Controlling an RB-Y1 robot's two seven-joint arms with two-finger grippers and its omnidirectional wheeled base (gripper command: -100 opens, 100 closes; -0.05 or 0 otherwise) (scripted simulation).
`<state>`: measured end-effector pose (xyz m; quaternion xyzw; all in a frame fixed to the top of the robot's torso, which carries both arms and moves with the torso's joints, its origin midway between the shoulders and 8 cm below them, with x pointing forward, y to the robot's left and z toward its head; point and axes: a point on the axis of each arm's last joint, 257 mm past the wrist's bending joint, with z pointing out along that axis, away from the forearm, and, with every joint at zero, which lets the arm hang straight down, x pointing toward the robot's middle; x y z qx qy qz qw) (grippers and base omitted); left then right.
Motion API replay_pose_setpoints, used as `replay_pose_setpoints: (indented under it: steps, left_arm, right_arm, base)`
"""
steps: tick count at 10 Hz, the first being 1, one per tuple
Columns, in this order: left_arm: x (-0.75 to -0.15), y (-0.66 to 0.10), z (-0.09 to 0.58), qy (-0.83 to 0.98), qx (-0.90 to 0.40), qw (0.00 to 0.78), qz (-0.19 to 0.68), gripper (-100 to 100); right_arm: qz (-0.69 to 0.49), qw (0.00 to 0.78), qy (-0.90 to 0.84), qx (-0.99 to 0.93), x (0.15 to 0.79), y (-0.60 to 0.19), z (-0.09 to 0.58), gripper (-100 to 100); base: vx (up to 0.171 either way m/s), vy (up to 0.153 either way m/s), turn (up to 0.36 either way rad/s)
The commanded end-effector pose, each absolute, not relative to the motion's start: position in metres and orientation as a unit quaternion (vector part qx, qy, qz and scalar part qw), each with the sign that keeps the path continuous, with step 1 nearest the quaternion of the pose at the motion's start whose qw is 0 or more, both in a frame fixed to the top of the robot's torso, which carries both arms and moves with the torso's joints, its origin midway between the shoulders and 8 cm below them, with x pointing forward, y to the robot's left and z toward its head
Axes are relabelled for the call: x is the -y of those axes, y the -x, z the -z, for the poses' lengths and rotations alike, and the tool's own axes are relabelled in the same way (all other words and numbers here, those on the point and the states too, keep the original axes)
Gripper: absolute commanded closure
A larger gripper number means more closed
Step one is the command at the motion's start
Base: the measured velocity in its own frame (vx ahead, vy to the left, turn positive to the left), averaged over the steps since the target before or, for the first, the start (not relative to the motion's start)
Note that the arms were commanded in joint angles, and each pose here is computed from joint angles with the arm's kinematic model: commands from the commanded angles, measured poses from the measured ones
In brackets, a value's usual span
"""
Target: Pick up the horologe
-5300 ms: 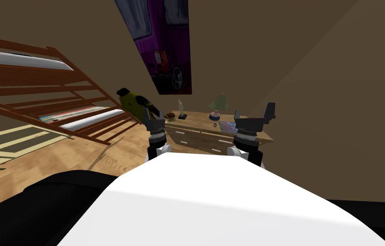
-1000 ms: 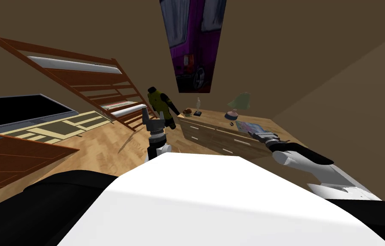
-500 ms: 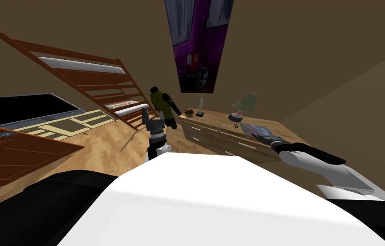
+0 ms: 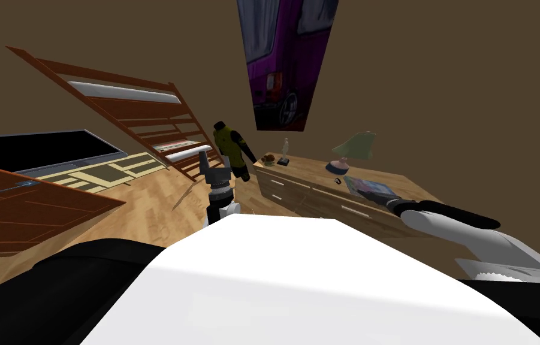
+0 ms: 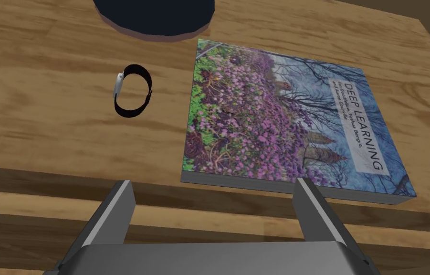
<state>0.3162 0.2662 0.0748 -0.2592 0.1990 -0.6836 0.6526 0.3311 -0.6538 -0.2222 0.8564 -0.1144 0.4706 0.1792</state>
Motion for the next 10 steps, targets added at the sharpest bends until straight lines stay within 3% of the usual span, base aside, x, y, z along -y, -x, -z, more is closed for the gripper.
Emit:
replay_pose_setpoints:
  steps: [1, 10]
  left_arm:
    - [-0.266, -0.316, -0.075, 0.259, -0.199, 0.653, 0.684, 0]
    - [-0.266, -0.316, -0.075, 0.259, -0.199, 0.653, 0.684, 0]
  right_arm:
    - [-0.458, 0.171, -0.862, 0.132, 0.656, -0.326, 0.229, -100]
    - [-0.387, 0.116, -0.876, 0.265, 0.681, -0.292, 0.26, -100]
  base:
    - [0.066, 0.019, 0.032]
    - [0.091, 0.02, 0.056]
